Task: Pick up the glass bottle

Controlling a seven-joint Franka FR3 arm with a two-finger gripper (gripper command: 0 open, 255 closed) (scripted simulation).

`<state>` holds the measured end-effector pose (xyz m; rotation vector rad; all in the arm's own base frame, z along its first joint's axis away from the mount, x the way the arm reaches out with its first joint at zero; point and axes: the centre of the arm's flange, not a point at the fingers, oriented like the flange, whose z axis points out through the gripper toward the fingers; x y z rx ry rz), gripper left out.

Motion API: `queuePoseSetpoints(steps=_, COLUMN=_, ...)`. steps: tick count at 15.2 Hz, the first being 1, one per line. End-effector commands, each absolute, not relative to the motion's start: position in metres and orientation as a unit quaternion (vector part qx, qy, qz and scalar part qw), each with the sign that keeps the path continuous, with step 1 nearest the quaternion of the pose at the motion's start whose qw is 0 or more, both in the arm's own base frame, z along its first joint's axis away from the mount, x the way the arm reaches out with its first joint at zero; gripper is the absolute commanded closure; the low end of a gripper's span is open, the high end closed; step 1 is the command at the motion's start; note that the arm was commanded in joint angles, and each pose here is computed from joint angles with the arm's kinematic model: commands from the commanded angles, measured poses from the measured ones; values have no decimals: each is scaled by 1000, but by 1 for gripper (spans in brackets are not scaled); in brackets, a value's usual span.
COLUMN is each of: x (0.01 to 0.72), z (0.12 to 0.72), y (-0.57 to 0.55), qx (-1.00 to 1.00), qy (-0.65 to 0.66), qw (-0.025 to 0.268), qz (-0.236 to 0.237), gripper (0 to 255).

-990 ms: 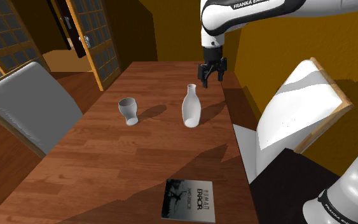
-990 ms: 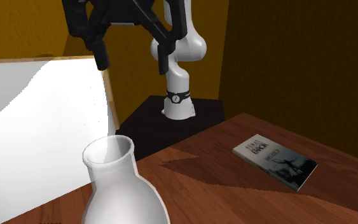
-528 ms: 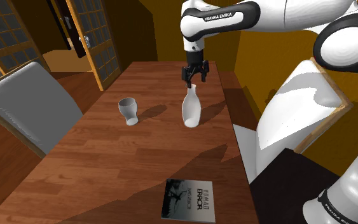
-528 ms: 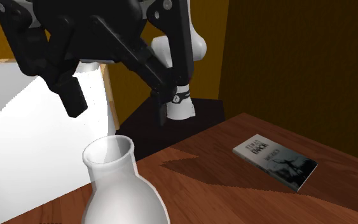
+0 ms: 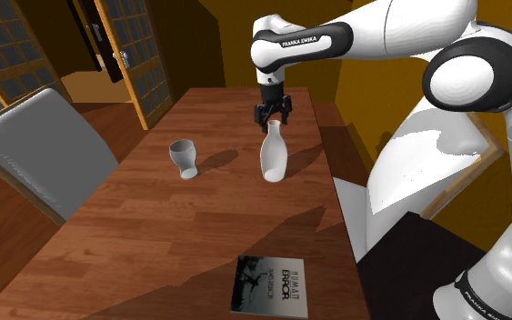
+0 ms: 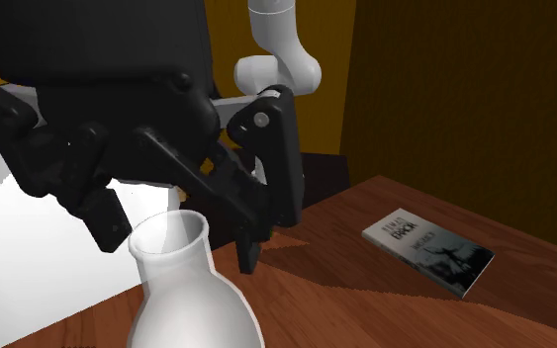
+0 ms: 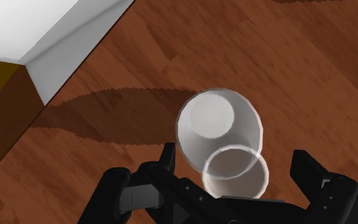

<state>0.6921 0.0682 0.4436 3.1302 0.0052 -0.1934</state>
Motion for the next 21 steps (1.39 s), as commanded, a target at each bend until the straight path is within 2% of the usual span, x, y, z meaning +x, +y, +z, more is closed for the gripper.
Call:
queuePoseSetpoints(steps=1, x=692, z=431, y=67, qx=998, qy=2, qw=3, qz=-61, gripper=0)
queuePoseSetpoints(steps=3, x=692, z=431, y=67, qx=998, qy=2, qw=3, qz=-61, gripper=0)
queuePoseSetpoints(steps=4, x=692, z=430, y=67, qx=998, qy=2, qw=3, qz=-61, gripper=255)
queuePoseSetpoints(steps=13, x=692, z=431, y=67, qx=998, qy=2, qw=3, qz=-61, gripper=255)
queuePoseSetpoints(steps=21, x=692, z=473, y=67, qx=998, qy=2, qw=3, qz=-61, gripper=255)
